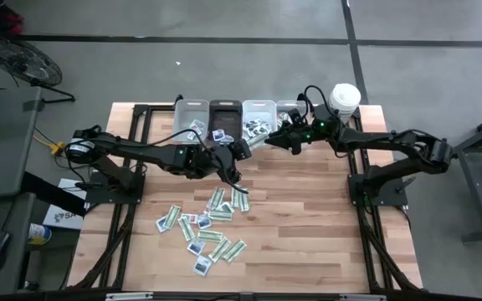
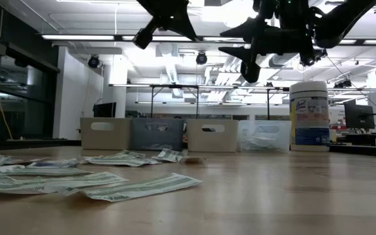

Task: Pick & Place First Aid Supplies
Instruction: Put the green bandage into the transparent bin

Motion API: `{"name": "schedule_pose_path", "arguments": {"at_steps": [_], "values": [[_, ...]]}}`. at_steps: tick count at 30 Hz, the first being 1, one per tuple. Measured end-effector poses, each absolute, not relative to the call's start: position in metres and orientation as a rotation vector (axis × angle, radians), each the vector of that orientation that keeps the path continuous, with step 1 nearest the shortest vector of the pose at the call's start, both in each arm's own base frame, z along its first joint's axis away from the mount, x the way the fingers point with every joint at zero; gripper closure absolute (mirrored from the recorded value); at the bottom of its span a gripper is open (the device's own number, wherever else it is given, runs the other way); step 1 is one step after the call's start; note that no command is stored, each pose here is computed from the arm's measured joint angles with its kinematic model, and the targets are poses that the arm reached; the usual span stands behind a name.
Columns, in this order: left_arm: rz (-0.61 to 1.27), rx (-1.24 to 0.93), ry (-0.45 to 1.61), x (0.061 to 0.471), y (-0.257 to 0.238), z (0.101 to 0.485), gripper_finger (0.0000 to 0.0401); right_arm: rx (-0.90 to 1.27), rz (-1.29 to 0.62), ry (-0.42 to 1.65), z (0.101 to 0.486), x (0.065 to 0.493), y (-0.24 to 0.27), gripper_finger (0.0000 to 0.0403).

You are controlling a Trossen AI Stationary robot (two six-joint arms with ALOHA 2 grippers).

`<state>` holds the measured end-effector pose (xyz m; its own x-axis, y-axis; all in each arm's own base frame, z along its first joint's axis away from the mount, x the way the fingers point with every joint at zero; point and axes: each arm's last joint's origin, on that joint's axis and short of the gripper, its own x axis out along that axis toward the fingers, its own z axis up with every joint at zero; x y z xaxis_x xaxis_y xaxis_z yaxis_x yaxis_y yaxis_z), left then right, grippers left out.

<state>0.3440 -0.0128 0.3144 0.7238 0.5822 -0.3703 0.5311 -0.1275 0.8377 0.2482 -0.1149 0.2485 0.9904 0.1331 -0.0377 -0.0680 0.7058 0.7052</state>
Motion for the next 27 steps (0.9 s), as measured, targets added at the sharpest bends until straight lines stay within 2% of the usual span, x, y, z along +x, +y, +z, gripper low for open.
{"name": "schedule_pose_path", "arguments": {"at_steps": [8, 18, 27], "values": [[0.053, 1.776, 0.875, 0.344, -0.013, 0.314, 0.0401, 0.791, 0.117, 0.027, 0.243, 0.260, -0.114, 0.0282], [0.068, 1.740, 0.869, 0.344, -0.013, 0.314, 0.0401, 0.761, 0.106, 0.018, 0.241, 0.262, -0.116, 0.0395], [0.080, 1.665, 0.842, 0.344, -0.013, 0.314, 0.0399, 0.745, 0.111, 0.018, 0.241, 0.262, -0.116, 0.0401]]}}
